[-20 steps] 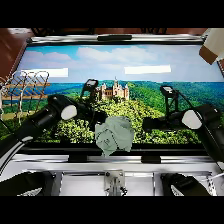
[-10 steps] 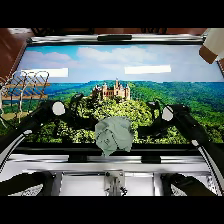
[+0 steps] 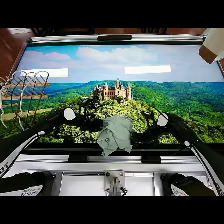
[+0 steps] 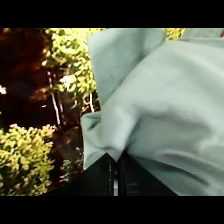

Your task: Fold the shirts.

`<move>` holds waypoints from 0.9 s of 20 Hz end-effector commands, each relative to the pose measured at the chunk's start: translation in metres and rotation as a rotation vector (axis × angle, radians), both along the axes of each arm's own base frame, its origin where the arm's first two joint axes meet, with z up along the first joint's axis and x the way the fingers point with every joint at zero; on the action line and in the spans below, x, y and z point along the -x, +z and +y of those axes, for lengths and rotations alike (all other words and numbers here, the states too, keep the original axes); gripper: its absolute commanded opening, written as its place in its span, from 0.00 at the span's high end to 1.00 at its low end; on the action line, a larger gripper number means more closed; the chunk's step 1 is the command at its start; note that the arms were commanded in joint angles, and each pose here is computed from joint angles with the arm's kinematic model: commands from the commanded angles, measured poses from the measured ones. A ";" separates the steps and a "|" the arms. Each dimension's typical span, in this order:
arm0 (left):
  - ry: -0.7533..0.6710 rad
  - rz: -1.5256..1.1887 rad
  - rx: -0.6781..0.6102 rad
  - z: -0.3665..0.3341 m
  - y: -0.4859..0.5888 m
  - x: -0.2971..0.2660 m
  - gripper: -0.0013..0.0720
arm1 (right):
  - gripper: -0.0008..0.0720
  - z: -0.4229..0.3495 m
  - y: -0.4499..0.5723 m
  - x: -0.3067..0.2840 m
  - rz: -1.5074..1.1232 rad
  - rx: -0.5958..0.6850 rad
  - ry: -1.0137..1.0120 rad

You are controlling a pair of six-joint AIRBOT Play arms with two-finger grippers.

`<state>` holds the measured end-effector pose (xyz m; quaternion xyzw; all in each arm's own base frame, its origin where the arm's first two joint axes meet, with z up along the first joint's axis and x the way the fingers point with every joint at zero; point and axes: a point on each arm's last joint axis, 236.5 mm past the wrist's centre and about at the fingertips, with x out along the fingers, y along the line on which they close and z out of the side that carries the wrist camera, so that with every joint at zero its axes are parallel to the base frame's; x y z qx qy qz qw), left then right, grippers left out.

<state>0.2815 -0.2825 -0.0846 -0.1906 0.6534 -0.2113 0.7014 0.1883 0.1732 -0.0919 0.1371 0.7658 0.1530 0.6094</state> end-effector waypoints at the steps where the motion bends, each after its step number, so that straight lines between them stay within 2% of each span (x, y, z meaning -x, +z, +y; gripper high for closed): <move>1: 0.002 -0.013 0.015 -0.003 0.001 -0.004 0.93 | 0.09 0.023 -0.009 -0.006 -0.019 -0.101 -0.127; 3: 0.002 -0.014 0.016 -0.004 0.001 -0.004 0.93 | 0.09 0.031 -0.009 -0.012 -0.032 -0.135 -0.156; 6: 0.002 -0.013 0.016 -0.003 0.001 -0.004 0.93 | 0.09 0.044 -0.023 0.001 -0.003 -0.118 -0.104; 7: 0.002 -0.013 0.016 -0.003 0.001 -0.004 0.93 | 0.13 0.048 -0.029 0.008 0.015 -0.108 -0.079; 8: 0.002 -0.014 0.016 -0.003 0.001 -0.004 0.93 | 0.32 0.050 -0.033 0.013 0.028 -0.102 -0.065; 9: 0.003 -0.014 0.016 -0.003 0.001 -0.004 0.93 | 0.56 0.050 -0.033 0.015 0.032 -0.101 -0.062; 10: 0.007 -0.016 0.017 -0.002 0.002 -0.006 0.93 | 0.76 0.049 -0.031 0.015 0.037 -0.104 -0.064; 12: 0.013 -0.047 0.025 0.004 0.010 -0.014 0.93 | 0.89 0.041 -0.021 0.009 0.016 -0.108 -0.061; 15: -0.002 -0.168 0.044 0.023 0.050 -0.039 0.93 | 0.89 0.013 0.016 -0.017 -0.138 -0.065 0.005; 18: -0.034 -0.392 0.028 0.050 0.131 -0.070 0.93 | 0.89 -0.020 0.096 -0.061 -0.436 -0.008 0.062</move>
